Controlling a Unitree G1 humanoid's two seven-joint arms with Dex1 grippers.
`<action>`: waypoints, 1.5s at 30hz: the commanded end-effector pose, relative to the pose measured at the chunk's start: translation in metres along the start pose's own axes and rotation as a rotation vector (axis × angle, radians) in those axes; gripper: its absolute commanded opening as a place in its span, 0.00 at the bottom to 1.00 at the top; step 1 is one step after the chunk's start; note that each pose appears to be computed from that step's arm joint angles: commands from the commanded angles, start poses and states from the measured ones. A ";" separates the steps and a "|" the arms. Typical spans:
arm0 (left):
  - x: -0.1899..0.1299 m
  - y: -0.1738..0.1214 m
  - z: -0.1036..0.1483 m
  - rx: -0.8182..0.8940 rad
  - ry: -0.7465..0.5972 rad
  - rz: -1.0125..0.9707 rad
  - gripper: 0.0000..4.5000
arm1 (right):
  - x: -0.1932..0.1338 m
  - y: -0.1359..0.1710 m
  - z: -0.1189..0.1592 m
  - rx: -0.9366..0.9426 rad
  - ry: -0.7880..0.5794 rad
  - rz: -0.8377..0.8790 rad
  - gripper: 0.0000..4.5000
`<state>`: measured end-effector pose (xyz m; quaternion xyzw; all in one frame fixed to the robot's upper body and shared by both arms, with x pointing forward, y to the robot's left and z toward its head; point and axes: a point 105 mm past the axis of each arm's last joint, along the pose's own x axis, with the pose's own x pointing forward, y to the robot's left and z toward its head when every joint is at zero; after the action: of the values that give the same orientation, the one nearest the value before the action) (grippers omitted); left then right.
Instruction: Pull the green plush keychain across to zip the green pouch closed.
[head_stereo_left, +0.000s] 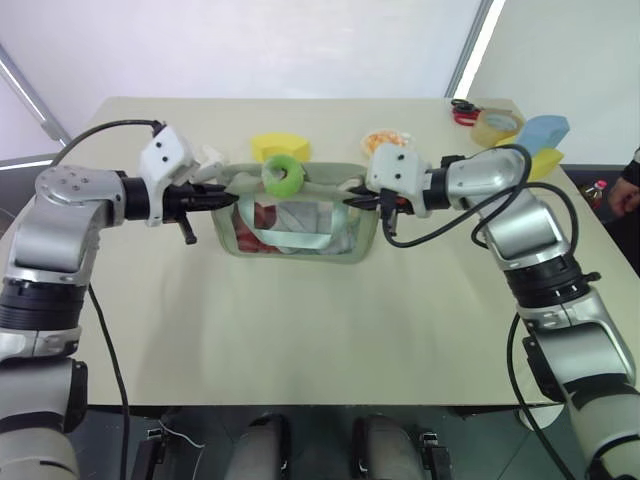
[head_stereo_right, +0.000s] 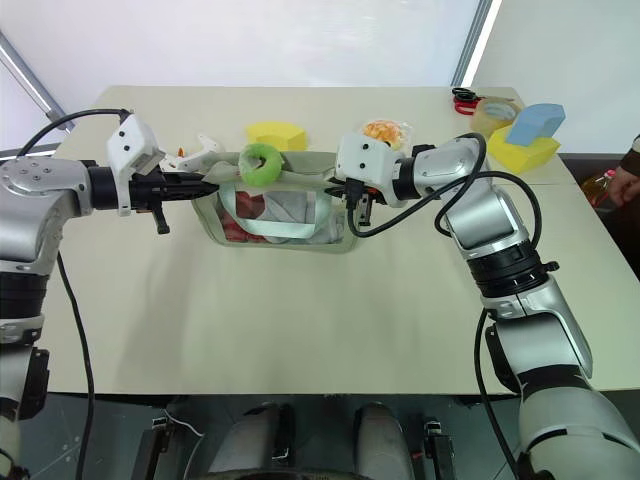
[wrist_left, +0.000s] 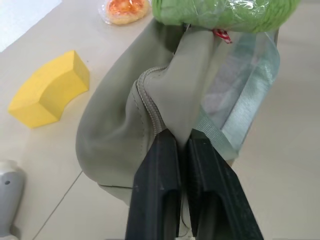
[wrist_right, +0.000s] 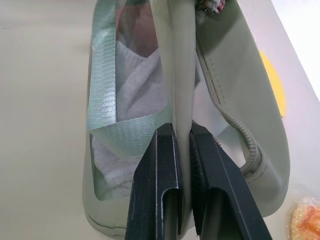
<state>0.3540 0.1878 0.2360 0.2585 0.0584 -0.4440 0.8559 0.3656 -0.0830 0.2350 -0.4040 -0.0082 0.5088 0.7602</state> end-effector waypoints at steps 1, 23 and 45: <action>0.001 0.002 0.007 0.029 -0.004 0.000 0.00 | -0.006 -0.005 0.017 -0.009 -0.042 -0.004 0.18; 0.004 0.000 0.012 0.046 -0.012 -0.023 0.00 | 0.042 0.009 0.088 -0.267 -0.187 0.039 0.56; 0.011 0.000 0.012 0.049 -0.021 -0.035 0.00 | 0.025 -0.026 0.065 -0.243 -0.114 -0.107 0.01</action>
<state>0.3599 0.1803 0.2370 0.2639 0.0556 -0.4518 0.8504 0.3684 -0.0218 0.2594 -0.4617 -0.1022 0.5136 0.7160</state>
